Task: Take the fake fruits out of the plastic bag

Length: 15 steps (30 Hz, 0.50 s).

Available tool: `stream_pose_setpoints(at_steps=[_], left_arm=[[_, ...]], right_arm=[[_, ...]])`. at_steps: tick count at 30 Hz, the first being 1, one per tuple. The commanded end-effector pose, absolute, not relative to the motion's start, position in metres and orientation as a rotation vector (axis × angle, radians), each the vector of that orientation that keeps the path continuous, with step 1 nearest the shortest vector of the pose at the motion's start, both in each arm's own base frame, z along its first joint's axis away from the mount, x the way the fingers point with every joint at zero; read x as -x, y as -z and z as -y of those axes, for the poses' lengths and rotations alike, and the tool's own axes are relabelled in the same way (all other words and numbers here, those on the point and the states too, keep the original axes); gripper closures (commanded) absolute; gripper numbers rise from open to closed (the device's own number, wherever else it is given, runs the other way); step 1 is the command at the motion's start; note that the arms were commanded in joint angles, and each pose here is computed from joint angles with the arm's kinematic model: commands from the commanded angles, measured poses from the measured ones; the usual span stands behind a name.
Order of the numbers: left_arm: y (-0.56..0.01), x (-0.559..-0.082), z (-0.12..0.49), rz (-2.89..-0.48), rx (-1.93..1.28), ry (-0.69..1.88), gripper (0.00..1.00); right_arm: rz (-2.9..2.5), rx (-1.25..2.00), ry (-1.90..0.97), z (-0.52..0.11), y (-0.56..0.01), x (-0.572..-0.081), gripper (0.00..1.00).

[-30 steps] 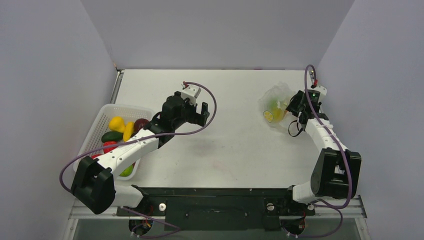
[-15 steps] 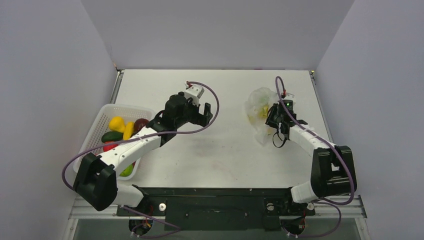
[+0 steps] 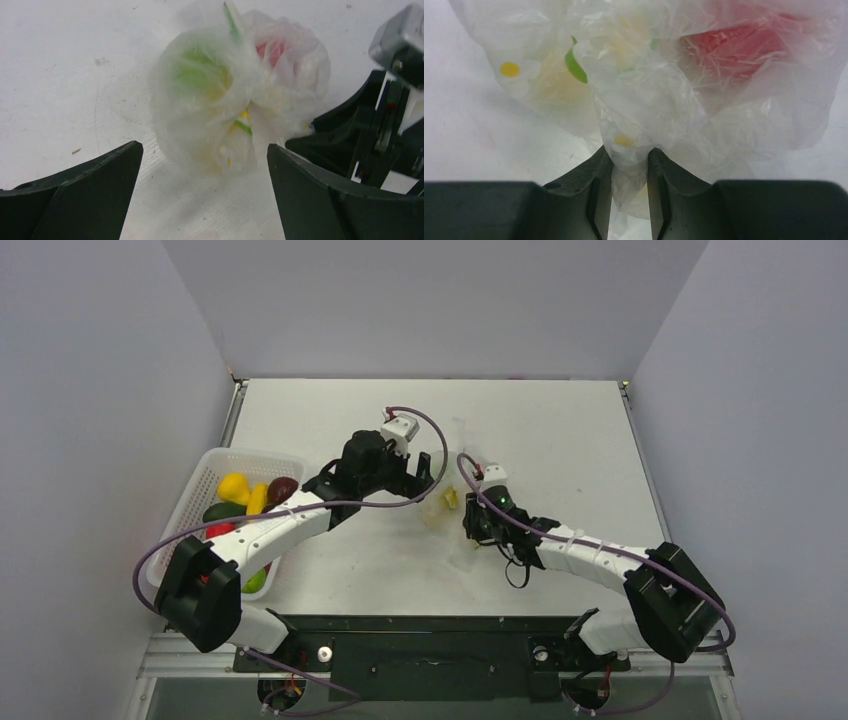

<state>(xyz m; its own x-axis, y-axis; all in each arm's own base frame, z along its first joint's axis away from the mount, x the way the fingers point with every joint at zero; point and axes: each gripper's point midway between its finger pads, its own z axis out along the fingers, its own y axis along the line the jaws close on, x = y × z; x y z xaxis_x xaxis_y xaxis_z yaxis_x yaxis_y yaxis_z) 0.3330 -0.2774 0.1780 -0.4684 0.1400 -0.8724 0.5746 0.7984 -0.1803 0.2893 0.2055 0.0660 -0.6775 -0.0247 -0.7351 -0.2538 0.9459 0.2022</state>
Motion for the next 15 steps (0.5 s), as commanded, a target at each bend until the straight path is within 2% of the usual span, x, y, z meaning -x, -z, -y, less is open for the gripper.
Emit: stream_pose_setpoints(at_steps=[1,9,15], left_arm=[[-0.226,-0.343,0.283,-1.903,-0.442,0.671,0.05],[-0.228,-0.344,0.276,-1.89,-0.456,0.626,0.05],[-0.231,-0.34,0.283,-1.882,-0.449,0.679,0.05]], right_arm=[[-2.175,0.269,-0.409,-0.23,-0.074,-0.272,0.75],[-2.104,0.309,-0.536,-0.247,-0.076,-0.242,0.71],[-2.069,0.294,-0.585,-0.241,-0.098,-0.233,0.59]])
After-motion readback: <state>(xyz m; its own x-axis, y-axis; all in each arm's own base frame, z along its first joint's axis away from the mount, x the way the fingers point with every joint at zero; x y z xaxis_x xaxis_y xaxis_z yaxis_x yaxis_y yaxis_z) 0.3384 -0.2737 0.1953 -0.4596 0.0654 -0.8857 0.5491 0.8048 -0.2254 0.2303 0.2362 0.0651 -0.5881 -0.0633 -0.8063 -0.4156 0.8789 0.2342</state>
